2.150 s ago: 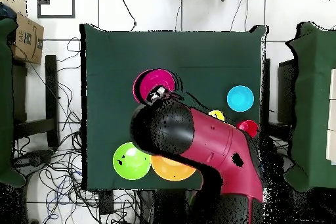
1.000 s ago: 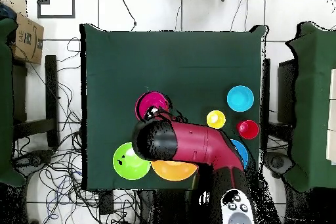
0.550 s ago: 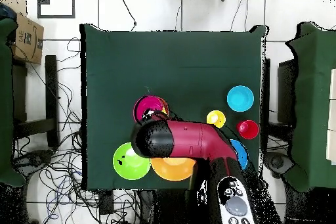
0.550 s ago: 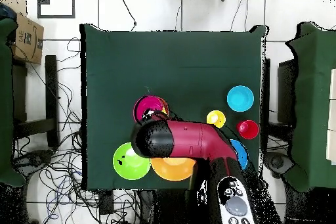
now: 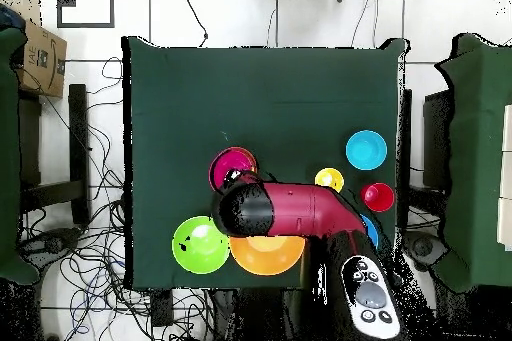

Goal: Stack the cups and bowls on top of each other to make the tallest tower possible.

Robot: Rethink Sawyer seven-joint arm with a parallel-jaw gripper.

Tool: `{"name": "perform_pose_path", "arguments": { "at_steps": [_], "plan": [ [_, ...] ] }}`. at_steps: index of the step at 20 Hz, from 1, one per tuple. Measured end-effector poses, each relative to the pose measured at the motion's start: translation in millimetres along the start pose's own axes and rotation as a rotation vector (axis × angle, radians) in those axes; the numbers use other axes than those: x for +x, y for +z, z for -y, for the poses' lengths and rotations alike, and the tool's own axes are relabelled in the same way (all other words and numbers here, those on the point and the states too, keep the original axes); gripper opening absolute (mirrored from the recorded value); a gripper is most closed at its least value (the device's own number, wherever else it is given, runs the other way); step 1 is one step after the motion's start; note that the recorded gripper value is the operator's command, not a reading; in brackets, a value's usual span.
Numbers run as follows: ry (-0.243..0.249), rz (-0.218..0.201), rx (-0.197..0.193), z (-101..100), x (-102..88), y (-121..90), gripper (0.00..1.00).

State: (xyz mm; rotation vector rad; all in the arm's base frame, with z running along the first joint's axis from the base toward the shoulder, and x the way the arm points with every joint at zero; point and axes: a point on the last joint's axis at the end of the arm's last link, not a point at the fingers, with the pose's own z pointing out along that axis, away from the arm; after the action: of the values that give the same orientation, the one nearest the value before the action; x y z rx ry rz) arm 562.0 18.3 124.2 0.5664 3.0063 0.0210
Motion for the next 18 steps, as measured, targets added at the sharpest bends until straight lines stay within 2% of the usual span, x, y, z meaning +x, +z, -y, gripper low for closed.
{"name": "perform_pose_path", "arguments": {
  "at_steps": [9,18],
  "plan": [
    [-0.019,-0.022,-0.001,13,2.5,14,0.00],
    [-0.051,-0.029,0.002,9,11.0,25,0.00]
  ]
}}
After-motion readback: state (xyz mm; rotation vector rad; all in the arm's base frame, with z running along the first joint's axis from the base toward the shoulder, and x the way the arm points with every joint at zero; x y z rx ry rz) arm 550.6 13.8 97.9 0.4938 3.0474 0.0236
